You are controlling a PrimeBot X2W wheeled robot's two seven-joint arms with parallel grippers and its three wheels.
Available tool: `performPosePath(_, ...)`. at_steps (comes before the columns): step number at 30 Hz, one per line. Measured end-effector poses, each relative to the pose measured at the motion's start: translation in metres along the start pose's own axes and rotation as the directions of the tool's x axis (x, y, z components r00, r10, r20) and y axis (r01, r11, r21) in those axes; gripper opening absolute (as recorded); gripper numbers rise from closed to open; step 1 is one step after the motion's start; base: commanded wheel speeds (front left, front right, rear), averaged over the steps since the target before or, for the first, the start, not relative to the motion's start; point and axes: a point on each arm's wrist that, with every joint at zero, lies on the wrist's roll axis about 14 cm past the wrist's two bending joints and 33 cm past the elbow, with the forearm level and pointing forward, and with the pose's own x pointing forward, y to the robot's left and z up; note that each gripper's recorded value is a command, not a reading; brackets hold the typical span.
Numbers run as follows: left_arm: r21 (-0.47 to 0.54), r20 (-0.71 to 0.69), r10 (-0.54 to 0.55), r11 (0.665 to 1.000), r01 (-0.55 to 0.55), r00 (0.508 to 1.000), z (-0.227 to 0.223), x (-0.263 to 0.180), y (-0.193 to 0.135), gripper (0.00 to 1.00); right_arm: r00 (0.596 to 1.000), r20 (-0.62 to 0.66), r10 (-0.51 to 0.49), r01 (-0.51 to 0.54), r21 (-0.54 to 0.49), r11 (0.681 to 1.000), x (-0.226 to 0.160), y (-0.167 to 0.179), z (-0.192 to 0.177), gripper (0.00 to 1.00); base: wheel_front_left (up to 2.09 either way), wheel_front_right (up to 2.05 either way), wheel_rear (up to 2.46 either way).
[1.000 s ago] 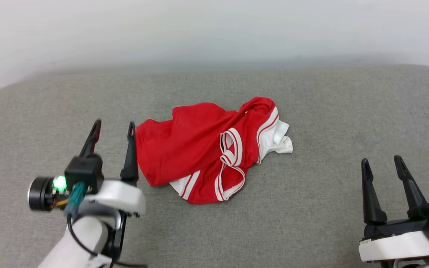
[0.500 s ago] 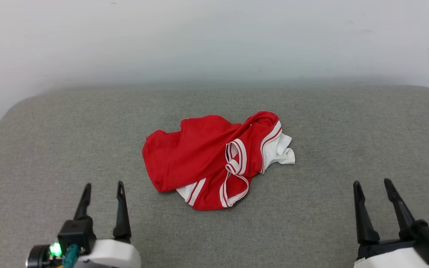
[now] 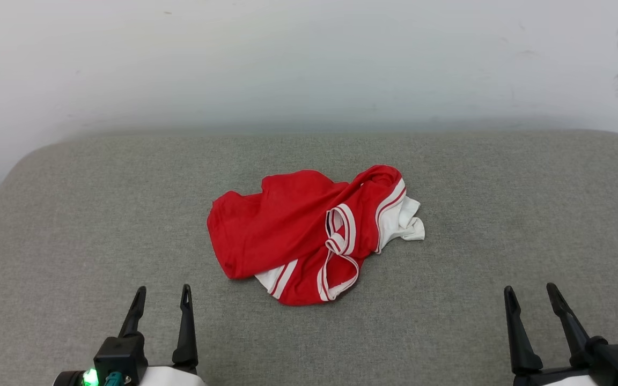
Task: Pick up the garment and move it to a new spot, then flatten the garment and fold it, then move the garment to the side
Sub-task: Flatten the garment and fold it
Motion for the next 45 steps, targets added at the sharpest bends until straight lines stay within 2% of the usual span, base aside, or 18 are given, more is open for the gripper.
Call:
performPosePath(15,-0.001,-0.02,0.009,1.0,-0.009,1.0,-0.007,-0.005,0.005,1.0,1.0,0.003,-0.014,0.014,0.002,1.0,0.002,-0.005,0.001,1.0,0.0,0.0,0.0)
performPosePath(20,0.0,-0.023,0.017,1.0,-0.017,1.0,-0.008,-0.003,0.008,1.0,0.996,0.093,-0.004,0.007,-0.034,0.999,0.024,-0.01,0.029,1.0,0.0,0.0,0.0)
performPosePath(25,-0.006,-0.013,0.011,1.0,-0.011,1.0,-0.006,0.005,0.006,1.0,0.973,0.227,0.048,-0.025,-0.104,0.994,0.061,-0.017,0.076,1.0,0.0,0.0,0.0)
performPosePath(29,-0.008,-0.006,0.015,1.0,-0.015,1.0,-0.005,0.015,0.007,1.0,0.945,0.298,0.131,-0.078,-0.183,0.98,0.093,-0.016,0.108,1.0,0.0,0.0,0.0)
performPosePath(32,-0.007,-0.012,0.02,1.0,-0.02,1.0,-0.008,0.022,0.008,1.0,0.931,0.296,0.214,-0.142,-0.246,0.959,0.119,-0.01,0.117,1.0,0.0,0.0,0.0)
performPosePath(35,-0.006,-0.015,0.022,1.0,-0.023,1.0,-0.01,0.03,0.009,1.0,0.933,0.217,0.287,-0.219,-0.291,0.931,0.145,-0.003,0.109,1.0,0.0,0.0,0.0)
performPosePath(38,-0.005,-0.02,0.026,1.0,-0.026,0.999,-0.013,0.036,0.01,1.0,0.936,0.055,0.349,-0.317,-0.304,0.898,0.169,0.01,0.089,1.0,0.0,0.0,0.0)
performPosePath(40,-0.003,-0.025,0.029,1.0,-0.03,0.999,-0.015,0.038,0.011,1.0,0.922,-0.087,0.377,-0.386,-0.282,0.878,0.179,0.019,0.067,1.0,0.0,0.0,0.0)
performPosePath(42,-0.006,-0.026,0.037,0.999,-0.037,0.999,-0.016,0.042,0.013,1.0,0.883,-0.259,0.391,-0.453,-0.252,0.855,0.181,0.024,0.038,1.0,0.0,0.0,0.0)
performPosePath(45,-0.011,-0.029,0.044,0.999,-0.045,0.999,-0.018,0.046,0.014,1.0,0.783,-0.491,0.381,-0.522,-0.187,0.832,0.175,0.027,-0.004,1.0,0.0,0.0,0.0)
